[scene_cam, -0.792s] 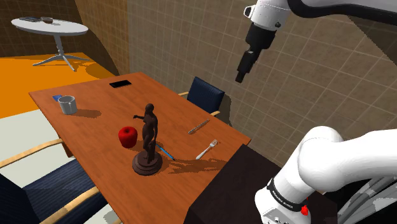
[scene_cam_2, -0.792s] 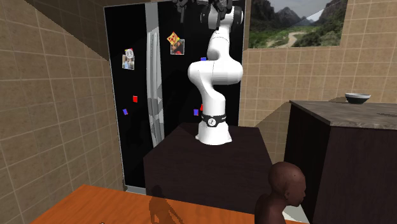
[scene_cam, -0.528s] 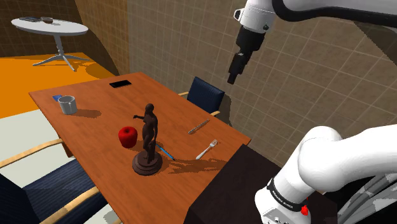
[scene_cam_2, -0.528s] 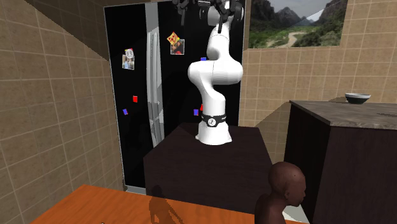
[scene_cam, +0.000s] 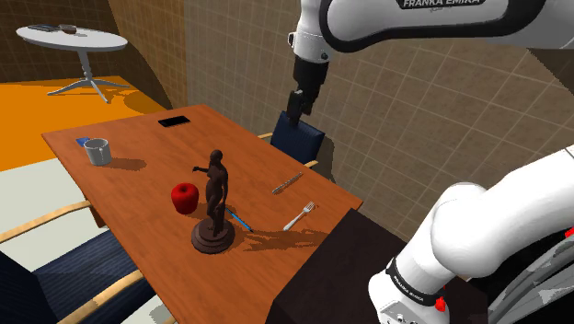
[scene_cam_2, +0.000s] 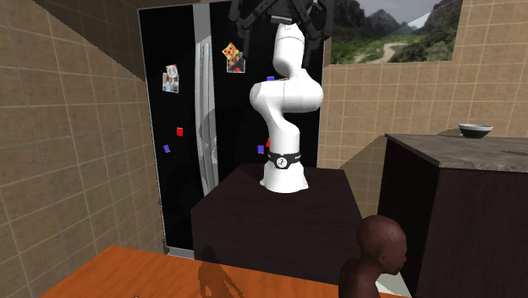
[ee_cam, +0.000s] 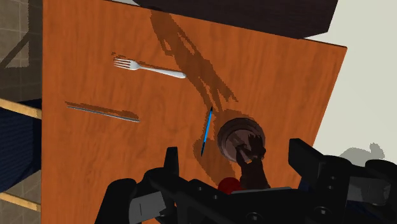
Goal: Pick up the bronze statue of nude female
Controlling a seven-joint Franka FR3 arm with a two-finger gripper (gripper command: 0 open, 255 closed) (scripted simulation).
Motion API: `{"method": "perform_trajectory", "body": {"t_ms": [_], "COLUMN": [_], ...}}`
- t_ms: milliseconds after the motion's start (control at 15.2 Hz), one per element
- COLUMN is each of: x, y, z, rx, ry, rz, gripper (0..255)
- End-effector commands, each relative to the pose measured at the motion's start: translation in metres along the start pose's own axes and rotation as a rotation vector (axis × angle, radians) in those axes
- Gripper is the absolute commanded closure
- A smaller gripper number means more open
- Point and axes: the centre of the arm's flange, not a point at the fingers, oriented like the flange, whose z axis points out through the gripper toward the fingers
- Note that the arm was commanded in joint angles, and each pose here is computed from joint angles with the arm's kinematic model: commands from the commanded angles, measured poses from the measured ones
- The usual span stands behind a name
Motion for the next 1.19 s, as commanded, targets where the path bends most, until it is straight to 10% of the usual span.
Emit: {"method": "perform_trajectory", "body": {"t_ms": [0, 1122], "x": [0.022, 0.211], "y": [-0.007, -0.071], "z": [0.016, 0.146], "rx": [-0.002, -0.02], "ry": [-0.013, -0.12], "rz": [-0.017, -0.159], "gripper": [0, 0]}}
